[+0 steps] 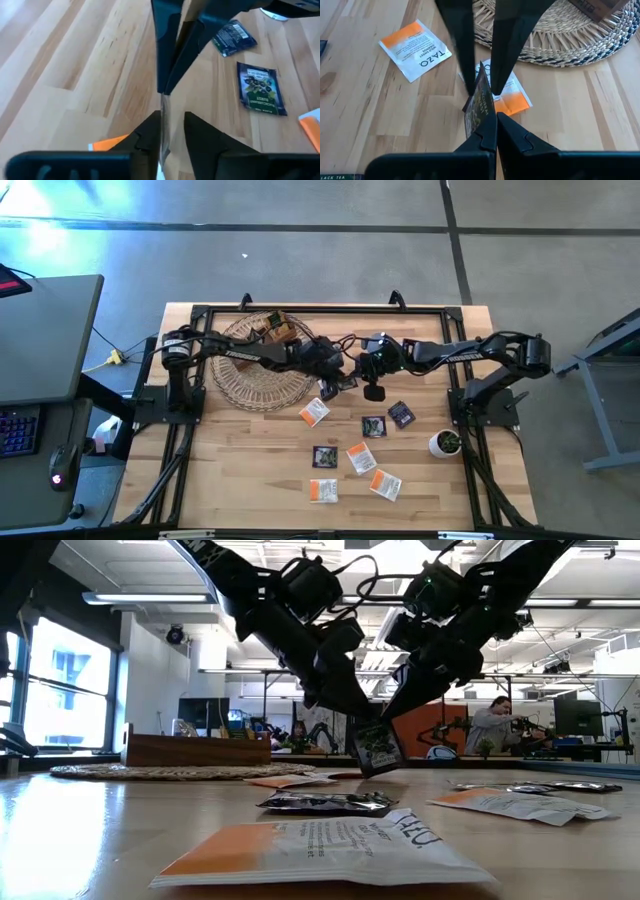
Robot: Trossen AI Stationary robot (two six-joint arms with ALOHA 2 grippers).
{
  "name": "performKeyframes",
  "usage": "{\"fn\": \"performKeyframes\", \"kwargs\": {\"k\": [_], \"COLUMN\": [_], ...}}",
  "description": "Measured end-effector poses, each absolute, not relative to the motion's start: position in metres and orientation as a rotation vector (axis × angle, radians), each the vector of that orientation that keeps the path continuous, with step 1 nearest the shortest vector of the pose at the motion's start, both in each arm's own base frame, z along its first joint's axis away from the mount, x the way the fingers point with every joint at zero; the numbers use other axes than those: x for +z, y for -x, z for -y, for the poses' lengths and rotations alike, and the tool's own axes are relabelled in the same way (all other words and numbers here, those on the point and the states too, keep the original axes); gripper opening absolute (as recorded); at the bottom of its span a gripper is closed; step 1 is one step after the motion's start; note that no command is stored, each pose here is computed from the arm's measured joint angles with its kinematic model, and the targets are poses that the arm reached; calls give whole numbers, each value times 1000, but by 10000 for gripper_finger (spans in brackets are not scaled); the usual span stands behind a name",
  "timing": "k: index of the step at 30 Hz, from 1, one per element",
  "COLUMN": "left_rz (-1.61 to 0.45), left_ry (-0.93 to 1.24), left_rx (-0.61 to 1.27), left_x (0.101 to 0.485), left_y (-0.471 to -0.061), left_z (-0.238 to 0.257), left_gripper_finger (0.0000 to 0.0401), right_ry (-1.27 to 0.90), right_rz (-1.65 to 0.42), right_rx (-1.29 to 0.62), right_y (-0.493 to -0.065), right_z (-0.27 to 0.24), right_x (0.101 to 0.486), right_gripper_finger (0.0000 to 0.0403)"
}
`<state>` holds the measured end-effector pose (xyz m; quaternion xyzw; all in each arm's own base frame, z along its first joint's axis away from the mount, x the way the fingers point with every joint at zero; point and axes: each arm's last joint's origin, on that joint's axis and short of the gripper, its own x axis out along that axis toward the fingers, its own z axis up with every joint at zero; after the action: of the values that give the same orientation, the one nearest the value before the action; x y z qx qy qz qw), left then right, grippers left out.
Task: Pick & Place Tea
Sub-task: Put the purple tea bag into the middle section of the wooden organizer
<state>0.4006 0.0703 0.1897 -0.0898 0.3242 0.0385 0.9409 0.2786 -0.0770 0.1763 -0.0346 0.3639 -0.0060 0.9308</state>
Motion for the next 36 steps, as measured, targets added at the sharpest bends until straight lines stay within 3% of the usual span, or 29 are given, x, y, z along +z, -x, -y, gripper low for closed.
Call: {"fn": "performKeyframes", "kwargs": {"k": [8,12,17,22,28,36], "left_rz": [-691,-699,-698,-702,-713,-855], "left_ry": [201,184,200,228,243,156], "left_rx": [124,177,145,137,174,349], "left_x": [178,177,177,177,182,249], "left_y": [-403,-402,-402,-402,-398,-380], "left_z": [-72,-73,-72,-72,-72,-74], "left_gripper_finger": [125,95,11,6,1,1], "right_ry": [85,87,90,125,118,142], "right_rz": [-743,-740,-752,-786,-844,-903], "right_rx": [-7,-10,-20,-87,-149,-210], "right_y": [-279,-279,-278,-277,-273,-269], "right_z": [77,77,77,79,82,84], "right_x": [177,177,176,175,172,169], "right_gripper_finger": [0,0,1,26,87,121]}}
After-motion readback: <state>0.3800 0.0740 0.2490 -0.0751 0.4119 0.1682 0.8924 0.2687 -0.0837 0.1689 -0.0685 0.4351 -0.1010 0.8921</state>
